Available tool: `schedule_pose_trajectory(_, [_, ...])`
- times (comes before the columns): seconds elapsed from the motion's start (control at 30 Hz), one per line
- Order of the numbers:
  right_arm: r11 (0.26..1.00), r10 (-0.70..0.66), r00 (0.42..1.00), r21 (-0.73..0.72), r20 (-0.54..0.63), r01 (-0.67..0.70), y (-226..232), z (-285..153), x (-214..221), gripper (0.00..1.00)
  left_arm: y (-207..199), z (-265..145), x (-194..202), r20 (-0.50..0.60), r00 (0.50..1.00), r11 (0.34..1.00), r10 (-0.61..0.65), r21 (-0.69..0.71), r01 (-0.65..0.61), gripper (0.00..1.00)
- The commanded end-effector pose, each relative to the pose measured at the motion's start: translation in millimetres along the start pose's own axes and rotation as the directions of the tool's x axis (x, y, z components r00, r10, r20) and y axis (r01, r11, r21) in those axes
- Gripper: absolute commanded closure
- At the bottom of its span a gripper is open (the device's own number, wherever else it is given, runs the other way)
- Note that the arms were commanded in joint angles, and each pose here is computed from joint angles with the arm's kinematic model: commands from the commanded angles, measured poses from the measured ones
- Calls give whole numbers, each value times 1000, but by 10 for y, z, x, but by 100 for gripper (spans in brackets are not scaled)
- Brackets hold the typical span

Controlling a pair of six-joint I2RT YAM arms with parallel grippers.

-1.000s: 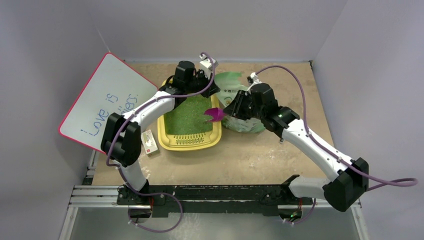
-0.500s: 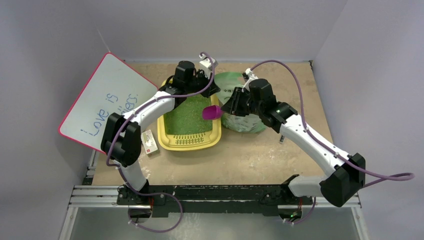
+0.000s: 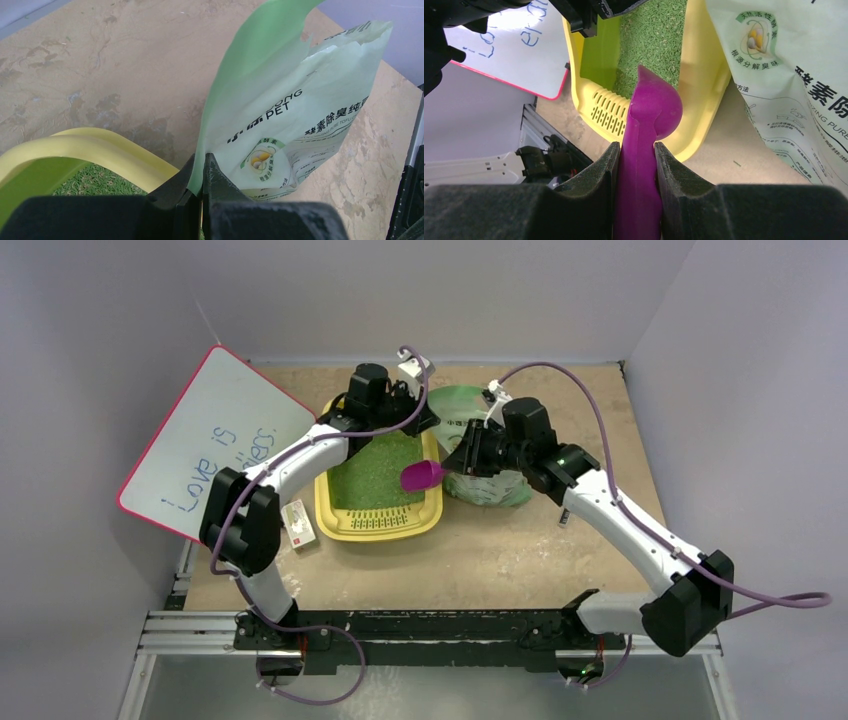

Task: Fill the litter box with clean litter
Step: 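Pour the cat litter into the litter box, then scoop the cat litter from the cat litter bag.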

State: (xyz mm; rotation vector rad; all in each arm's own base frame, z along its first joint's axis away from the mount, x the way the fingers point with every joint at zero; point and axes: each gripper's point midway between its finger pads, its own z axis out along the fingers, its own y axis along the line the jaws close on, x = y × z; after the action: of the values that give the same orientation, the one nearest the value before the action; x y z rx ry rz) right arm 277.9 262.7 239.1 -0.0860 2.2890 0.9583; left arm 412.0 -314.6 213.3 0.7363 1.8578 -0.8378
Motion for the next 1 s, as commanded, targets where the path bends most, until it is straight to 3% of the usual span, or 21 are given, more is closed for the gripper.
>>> schedule_pose_trajectory(0.0, [1000,-25,998,3,56,25,96,-161,-201,100,-48,-131,-285,78,996,999,48,-11,-47,100])
schedule_pose_trajectory(0.13, [987,-18,999,-159,44,25,290,-282,-194,100,-43,-136,-262,75,996,999,48,-16,-47,100])
schedule_pose_trajectory(0.23, [995,8,999,-101,-41,-12,131,-350,-128,100,-55,-131,-278,78,996,999,50,-10,-50,100])
schedule_pose_trajectory(0.33, [978,2,1000,-209,-26,-7,279,-513,-158,100,-61,-136,-297,82,995,999,53,-9,-52,100])
schedule_pose_trajectory(0.5, [975,49,999,-217,-18,-52,192,-861,-237,100,-79,-140,-316,85,995,998,60,-2,-60,100])
schedule_pose_trajectory(0.67, [982,69,997,-174,-25,-72,36,-1200,-183,100,-95,-141,-311,83,994,998,66,3,-66,100])
schedule_pose_trajectory(0.8, [995,93,995,-37,-26,-94,-95,-1441,-136,100,-123,-139,-314,83,994,997,72,13,-74,100])
schedule_pose_trajectory(0.97, [991,37,998,126,52,-44,-142,-1800,-254,100,-159,-133,-323,84,993,996,83,25,-85,100])
